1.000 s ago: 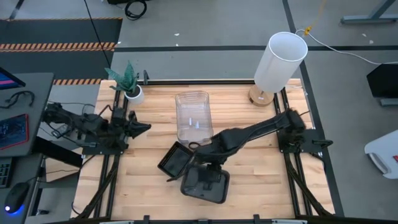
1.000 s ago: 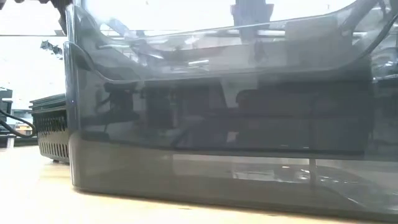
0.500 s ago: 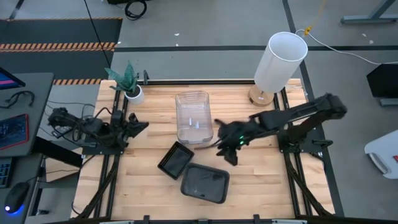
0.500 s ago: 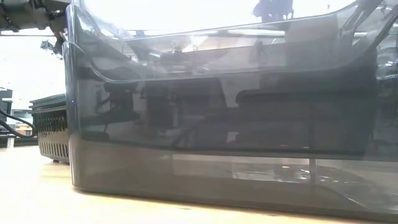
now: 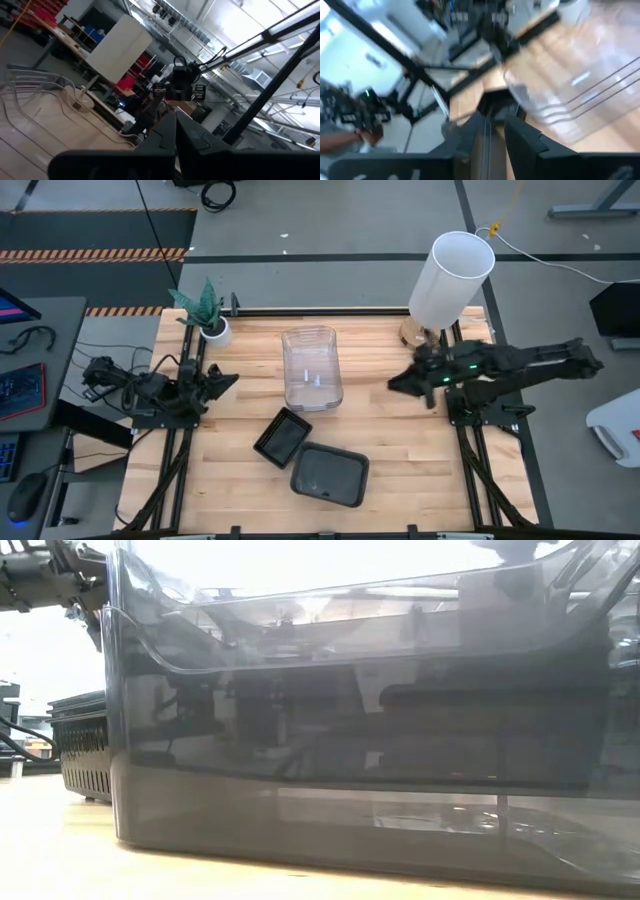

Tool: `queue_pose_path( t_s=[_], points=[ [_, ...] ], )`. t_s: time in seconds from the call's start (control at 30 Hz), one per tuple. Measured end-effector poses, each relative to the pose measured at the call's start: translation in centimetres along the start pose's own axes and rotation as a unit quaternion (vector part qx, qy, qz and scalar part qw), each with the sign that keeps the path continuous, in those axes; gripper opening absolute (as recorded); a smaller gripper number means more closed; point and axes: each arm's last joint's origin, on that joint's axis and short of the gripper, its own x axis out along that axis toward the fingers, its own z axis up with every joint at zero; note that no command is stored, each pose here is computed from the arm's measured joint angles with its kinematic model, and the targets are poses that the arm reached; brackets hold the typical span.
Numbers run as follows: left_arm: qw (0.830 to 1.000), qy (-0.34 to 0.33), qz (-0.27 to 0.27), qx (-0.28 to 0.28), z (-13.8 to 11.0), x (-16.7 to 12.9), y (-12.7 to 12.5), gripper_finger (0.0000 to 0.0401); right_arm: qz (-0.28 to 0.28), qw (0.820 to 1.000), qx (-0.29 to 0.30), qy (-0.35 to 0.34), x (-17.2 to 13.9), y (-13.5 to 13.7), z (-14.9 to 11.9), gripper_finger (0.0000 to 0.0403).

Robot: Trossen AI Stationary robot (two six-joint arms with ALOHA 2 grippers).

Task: Stack baskets by color
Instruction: Return to home position

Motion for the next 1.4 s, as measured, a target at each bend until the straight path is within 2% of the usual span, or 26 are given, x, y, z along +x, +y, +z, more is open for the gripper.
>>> queue_pose_path(
  t_s=[0.27, 0.5, 0.67, 0.9, 1.0, 1.2, 1.4],
  points=[
    [1.0, -0.008, 0.021, -0.017, 0.0, 0.0, 0.2, 0.0004, 0.0, 0.992, 0.002, -0.122, -4.8, -2.8, -2.7, 0.0056],
    [0.996, -0.035, 0.049, -0.069, 0.2, 0.0, 0.3, 0.0006, 0.022, 0.988, -0.005, -0.153, -6.1, -4.8, -5.1, 0.0026],
    [0.993, -0.055, 0.081, -0.066, 0.2, -0.1, 0.5, 0.0014, 0.028, 0.987, 0.012, -0.155, -5.9, -6.2, -6.8, 0.0006],
    [0.992, -0.005, 0.119, -0.047, -1.0, -0.2, 1.4, 0.0014, -0.017, 0.983, 0.092, -0.161, -4.3, -8.3, -8.9, 0.0017],
    [0.99, 0.019, 0.137, -0.012, -1.6, -0.3, 1.8, 0.0012, -0.03, 0.98, 0.119, -0.156, -3.8, -8.9, -9.6, 0.0021],
    [0.986, 0.043, 0.145, 0.072, -1.9, -0.4, 2.1, 0.0022, -0.049, 0.988, 0.075, -0.125, -3.1, -9.6, -10.6, 0.0021],
    [0.985, 0.04, 0.139, 0.091, -1.7, -0.3, 2.0, 0.0027, -0.046, 0.988, 0.071, -0.126, -3.1, -9.6, -10.6, 0.002]
  ],
)
